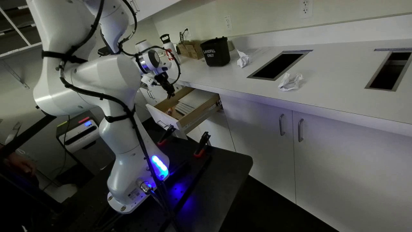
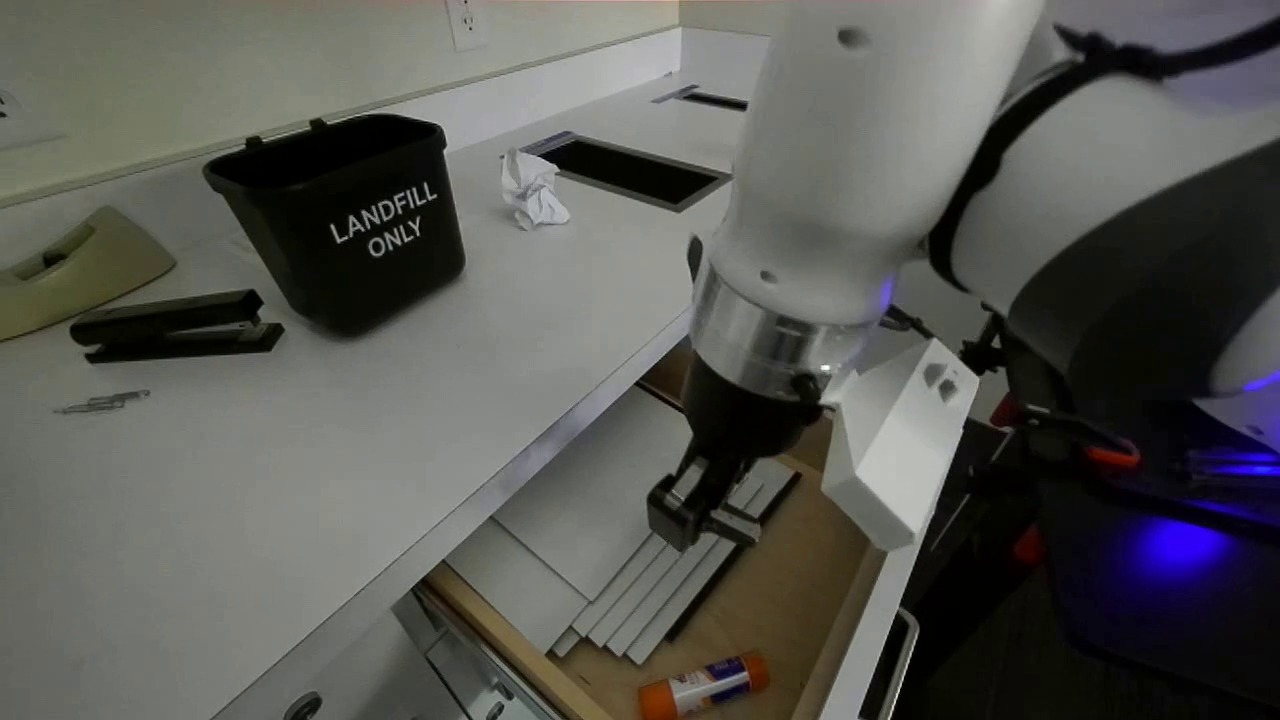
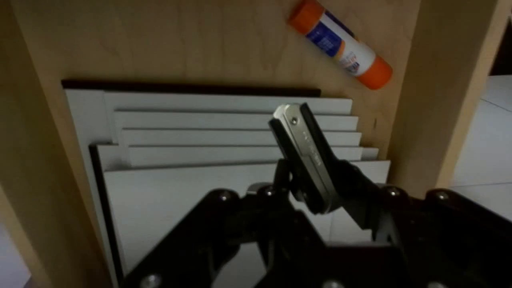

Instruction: Move the stapler remover from the open drawer and put it on the counter top

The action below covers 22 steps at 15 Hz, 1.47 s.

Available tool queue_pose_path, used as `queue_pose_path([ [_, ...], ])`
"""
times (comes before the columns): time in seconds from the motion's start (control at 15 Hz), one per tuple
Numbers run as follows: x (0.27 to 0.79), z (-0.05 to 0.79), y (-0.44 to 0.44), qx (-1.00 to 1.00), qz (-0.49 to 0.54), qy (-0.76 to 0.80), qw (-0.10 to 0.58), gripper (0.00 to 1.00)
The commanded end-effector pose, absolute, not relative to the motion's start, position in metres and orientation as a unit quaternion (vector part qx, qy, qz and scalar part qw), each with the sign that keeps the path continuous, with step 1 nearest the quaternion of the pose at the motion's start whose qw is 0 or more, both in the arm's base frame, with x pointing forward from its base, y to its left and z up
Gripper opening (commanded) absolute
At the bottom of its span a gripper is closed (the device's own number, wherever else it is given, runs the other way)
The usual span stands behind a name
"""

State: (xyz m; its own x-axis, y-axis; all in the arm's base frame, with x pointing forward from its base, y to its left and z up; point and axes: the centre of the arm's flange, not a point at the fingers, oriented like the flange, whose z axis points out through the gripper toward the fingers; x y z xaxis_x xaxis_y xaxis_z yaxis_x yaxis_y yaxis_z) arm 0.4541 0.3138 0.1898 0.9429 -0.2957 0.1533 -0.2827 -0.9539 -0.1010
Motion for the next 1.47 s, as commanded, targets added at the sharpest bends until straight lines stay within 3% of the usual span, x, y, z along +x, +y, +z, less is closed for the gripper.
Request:
queue_pose_path([
  [0.0,0.458,0.204,0.317,-0.985,-0.087,0.142,0.038,0.33],
  [0.33,0.463,0.224,0.32,-0.986,-0.091,0.138,0.037,0.33],
  [0.4,0.462,0.224,0.32,-0.986,-0.09,0.138,0.036,0.08],
  [1.0,0.553,0.309,0.375,-0.962,-0.205,0.173,0.05,0.08],
  [1.4,0.638,0.286,0.43,-0.952,-0.265,0.153,-0.007,0.08],
])
